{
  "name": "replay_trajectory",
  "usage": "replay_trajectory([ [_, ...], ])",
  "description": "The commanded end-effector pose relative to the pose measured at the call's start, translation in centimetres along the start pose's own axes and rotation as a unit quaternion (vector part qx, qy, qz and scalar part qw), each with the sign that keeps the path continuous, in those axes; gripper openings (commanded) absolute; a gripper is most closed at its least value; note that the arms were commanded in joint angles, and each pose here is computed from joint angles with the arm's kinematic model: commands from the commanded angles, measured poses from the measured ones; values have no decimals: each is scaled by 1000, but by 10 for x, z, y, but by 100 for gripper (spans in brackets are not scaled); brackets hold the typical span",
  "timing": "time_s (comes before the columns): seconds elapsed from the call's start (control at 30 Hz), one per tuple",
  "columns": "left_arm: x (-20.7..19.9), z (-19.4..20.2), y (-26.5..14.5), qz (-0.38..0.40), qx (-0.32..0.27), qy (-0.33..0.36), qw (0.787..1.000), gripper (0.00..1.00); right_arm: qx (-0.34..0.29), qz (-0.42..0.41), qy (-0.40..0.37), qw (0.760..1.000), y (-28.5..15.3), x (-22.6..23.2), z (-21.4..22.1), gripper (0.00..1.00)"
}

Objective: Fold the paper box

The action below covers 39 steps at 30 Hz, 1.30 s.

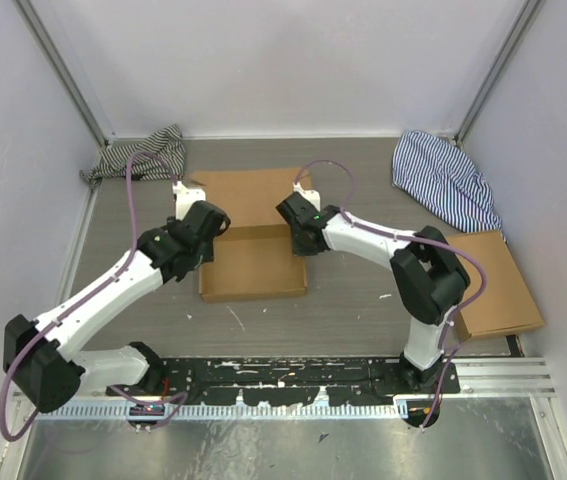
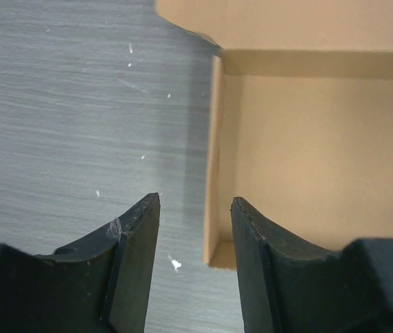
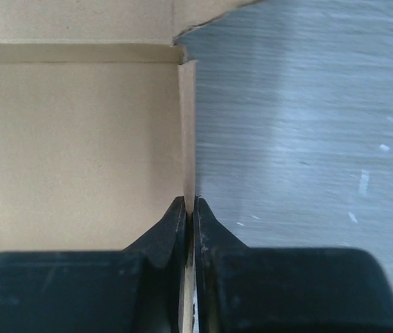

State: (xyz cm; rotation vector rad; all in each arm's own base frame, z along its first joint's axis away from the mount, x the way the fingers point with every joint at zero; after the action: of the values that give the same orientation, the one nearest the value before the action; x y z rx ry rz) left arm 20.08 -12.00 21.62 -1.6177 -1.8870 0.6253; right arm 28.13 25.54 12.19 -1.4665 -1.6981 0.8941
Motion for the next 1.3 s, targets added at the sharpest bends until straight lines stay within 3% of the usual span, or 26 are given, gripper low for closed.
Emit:
replay_trajectory([
  [0.0, -15, -40, 12, 34, -19, -65, 997, 53, -27, 44, -14, 999, -20, -29, 7, 15],
  [0.03, -18, -46, 19, 36, -12, -70, 997, 53, -24, 48, -17, 998, -22, -35, 15, 28],
  [0.13, -16, -65, 38, 42, 4, -98, 994, 54, -56, 47, -10, 997, -42, -46, 15, 85],
  [0.17, -14, -71, 46, 43, 8, -109, 993, 54, -70, 46, -5, 996, -50, -48, 12, 98],
  [0.2, -11, -79, 51, 44, 9, -120, 992, 54, -84, 41, -3, 996, -58, -49, 6, 100],
  [0.37, 3, -108, 89, 50, 24, -163, 985, 54, -145, 18, 47, 988, -95, -70, -40, 100],
  [0.43, 5, -118, 110, 52, 27, -168, 984, 54, -156, -27, 89, 983, -99, -89, -68, 100],
  [0.53, 5, -129, 142, 64, 60, -167, 982, 52, -161, -117, 122, 972, -93, -115, -104, 100],
  [0.7, 5, -126, 192, 114, 136, -187, 966, 52, -141, -141, 116, 973, -62, -127, -145, 90],
  [0.87, 26, -116, 222, 176, 168, -279, 929, 55, -106, -164, 132, 972, -19, -135, -159, 75],
  [0.93, 31, -114, 229, 192, 172, -300, 918, 56, -93, -158, 133, 974, -2, -138, -160, 73],
  [1.27, 26, -114, 254, 209, 182, -304, 912, 55, -57, -192, 123, 972, 45, -134, -165, 67],
])
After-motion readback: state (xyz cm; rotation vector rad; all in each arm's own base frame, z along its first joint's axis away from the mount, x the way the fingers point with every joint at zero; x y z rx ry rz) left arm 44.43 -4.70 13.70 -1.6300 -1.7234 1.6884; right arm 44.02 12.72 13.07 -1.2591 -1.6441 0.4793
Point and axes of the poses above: each gripper's point midway between its finger pads, its own y axis out along the fingers, its own x axis along the line the jaws close on, z = x × y, the point moved 8 cm from there along -y, back along the fingers
